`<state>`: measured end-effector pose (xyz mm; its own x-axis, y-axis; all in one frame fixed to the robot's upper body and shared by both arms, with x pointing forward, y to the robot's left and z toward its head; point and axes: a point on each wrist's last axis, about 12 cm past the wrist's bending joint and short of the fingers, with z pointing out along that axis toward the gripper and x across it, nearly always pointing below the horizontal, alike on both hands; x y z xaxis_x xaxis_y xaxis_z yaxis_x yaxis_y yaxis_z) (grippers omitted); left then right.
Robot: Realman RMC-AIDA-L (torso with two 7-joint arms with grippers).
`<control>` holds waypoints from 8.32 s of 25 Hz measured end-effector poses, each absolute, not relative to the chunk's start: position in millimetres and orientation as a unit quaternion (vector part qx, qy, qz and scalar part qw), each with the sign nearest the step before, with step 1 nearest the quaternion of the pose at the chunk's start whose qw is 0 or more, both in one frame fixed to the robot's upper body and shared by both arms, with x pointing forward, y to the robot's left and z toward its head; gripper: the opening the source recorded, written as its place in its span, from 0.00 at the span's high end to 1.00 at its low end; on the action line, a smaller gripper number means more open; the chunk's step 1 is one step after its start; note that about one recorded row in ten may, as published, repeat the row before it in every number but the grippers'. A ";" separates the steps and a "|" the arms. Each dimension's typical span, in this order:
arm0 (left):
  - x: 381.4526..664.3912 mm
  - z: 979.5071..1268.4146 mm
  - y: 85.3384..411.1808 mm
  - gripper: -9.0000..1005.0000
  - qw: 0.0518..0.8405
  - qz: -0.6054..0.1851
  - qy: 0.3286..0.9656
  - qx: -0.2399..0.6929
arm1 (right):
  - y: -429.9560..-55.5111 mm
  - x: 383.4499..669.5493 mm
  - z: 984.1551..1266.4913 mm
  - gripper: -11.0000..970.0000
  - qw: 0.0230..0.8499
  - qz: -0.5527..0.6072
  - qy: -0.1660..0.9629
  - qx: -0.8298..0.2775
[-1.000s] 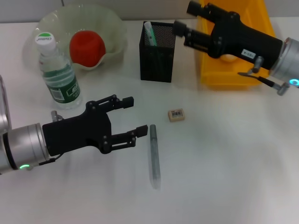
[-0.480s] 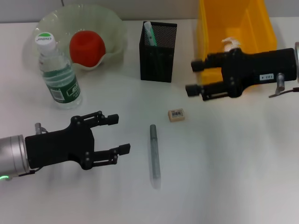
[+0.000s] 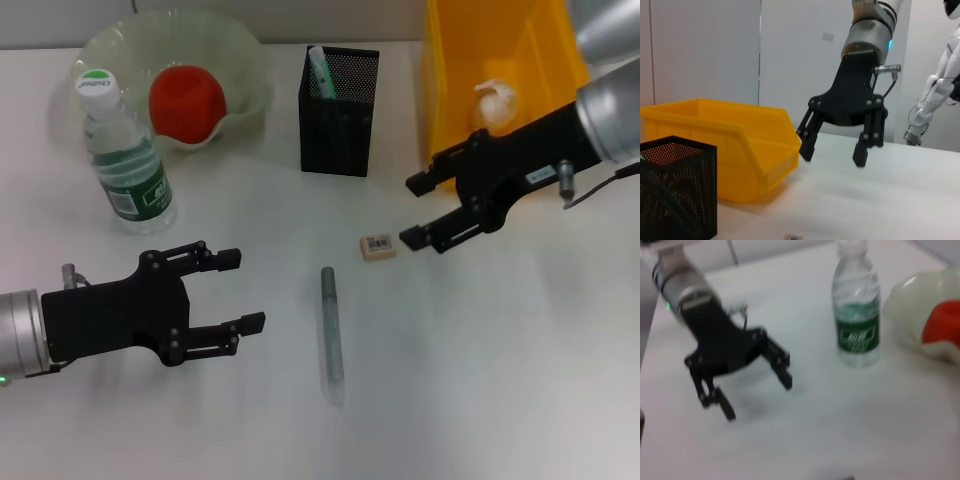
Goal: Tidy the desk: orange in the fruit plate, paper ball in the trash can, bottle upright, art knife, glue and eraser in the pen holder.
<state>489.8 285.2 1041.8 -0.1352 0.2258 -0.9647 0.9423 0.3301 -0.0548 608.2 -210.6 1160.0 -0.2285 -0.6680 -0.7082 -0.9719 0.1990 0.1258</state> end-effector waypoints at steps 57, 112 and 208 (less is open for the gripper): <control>495.2 1045.3 279.2 0.22 0.500 -0.370 0.650 0.436 | -154.7 616.5 1093.1 0.64 0.247 0.156 0.710 -0.641; 496.5 1045.0 271.3 0.22 0.552 -0.368 0.650 0.369 | -191.7 632.4 1102.9 0.66 0.594 0.240 0.690 -0.335; 482.5 1045.1 297.1 0.22 0.492 -0.383 0.674 0.396 | -49.1 563.1 1122.0 0.48 0.126 0.073 0.286 -0.947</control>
